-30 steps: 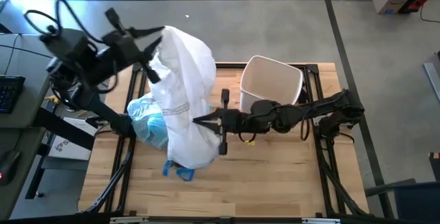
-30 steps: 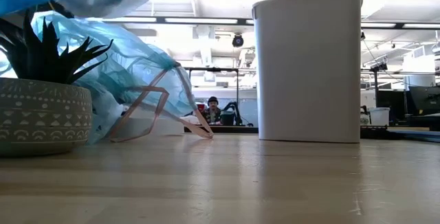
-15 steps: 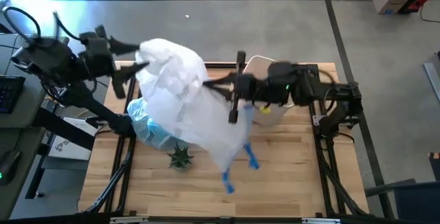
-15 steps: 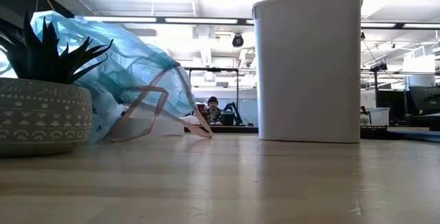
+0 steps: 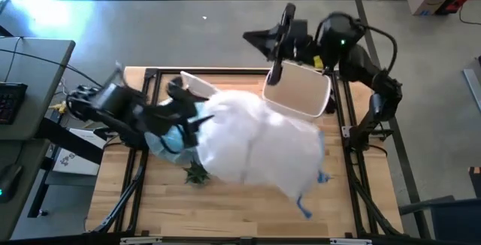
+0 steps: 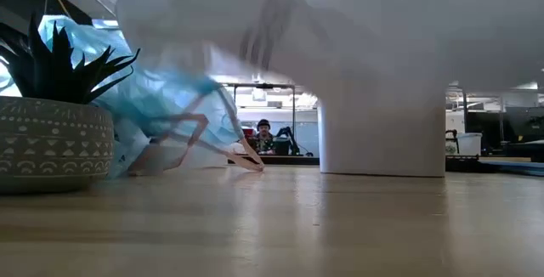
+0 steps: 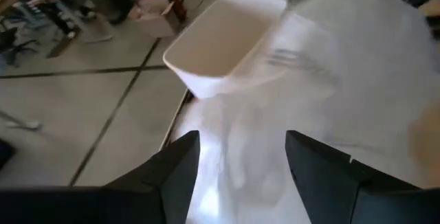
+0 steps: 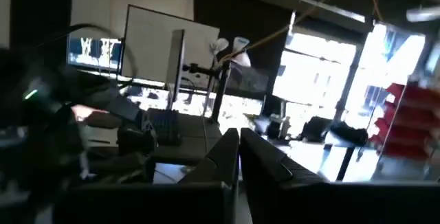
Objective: Place trash/remove bag and relplace
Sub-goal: Insert the new trash bag into the trash bin
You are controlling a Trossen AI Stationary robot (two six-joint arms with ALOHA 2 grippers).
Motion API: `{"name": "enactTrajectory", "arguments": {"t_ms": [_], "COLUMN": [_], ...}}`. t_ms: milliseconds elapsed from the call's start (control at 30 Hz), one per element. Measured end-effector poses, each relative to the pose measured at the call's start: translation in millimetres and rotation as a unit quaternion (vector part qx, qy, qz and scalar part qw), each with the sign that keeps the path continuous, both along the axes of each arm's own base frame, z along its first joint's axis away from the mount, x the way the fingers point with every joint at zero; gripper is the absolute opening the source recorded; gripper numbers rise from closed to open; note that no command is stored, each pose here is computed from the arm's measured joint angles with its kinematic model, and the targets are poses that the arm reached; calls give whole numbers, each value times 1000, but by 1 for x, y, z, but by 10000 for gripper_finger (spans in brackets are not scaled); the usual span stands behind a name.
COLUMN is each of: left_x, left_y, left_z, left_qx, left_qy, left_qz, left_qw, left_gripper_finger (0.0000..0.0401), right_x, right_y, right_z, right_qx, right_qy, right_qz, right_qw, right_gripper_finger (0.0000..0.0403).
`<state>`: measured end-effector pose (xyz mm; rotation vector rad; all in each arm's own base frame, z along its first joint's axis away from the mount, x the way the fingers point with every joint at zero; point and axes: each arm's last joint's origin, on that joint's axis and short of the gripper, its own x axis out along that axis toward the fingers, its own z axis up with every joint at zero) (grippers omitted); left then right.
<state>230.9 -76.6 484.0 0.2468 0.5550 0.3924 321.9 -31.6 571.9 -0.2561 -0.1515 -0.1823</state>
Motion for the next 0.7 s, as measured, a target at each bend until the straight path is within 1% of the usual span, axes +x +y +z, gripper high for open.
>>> {"name": "enactTrajectory", "arguments": {"t_ms": [67, 100, 167, 233, 333, 433, 500, 533, 633, 700], "left_x": [13, 20, 27, 30, 30, 27, 26, 26, 30, 34], "left_y": [-3, -2, 3, 9, 18, 20, 15, 11, -4, -14], "left_z": [-15, -24, -41, -58, -80, -91, -93, -93, -91, -90], "left_qx": [16, 22, 25, 29, 36, 47, 43, 35, -15, -61], "left_qy": [22, 37, 72, 107, 149, 165, 155, 149, 126, 108], "left_qz": [13, 23, 47, 75, 109, 113, 94, 74, -27, -113], "left_qw": [1000, 999, 996, 991, 982, 979, 982, 985, 992, 986], "left_gripper_finger": [189, 182, 163, 140, 98, 60, 40, 32, 16, 11], "right_x": [-5, -5, -7, -11, -15, -19, -24, -26, -30, -31], "right_y": [-9, -12, -11, -3, 16, 41, 58, 67, 92, 109], "right_z": [-2, -7, -14, -23, -38, -51, -58, -62, -76, -90], "right_qx": [41, 57, 73, 82, 88, 85, 90, 96, 120, 133], "right_qy": [13, 33, 78, 130, 214, 281, 317, 335, 388, 427], "right_qz": [0, -4, -8, 1, 12, 5, 8, 16, 30, 29], "right_qw": [999, 998, 994, 988, 973, 956, 944, 937, 913, 894], "right_gripper_finger": [0, 0, 0, 0, 0, 0, 0, 0, 0, 0]}}
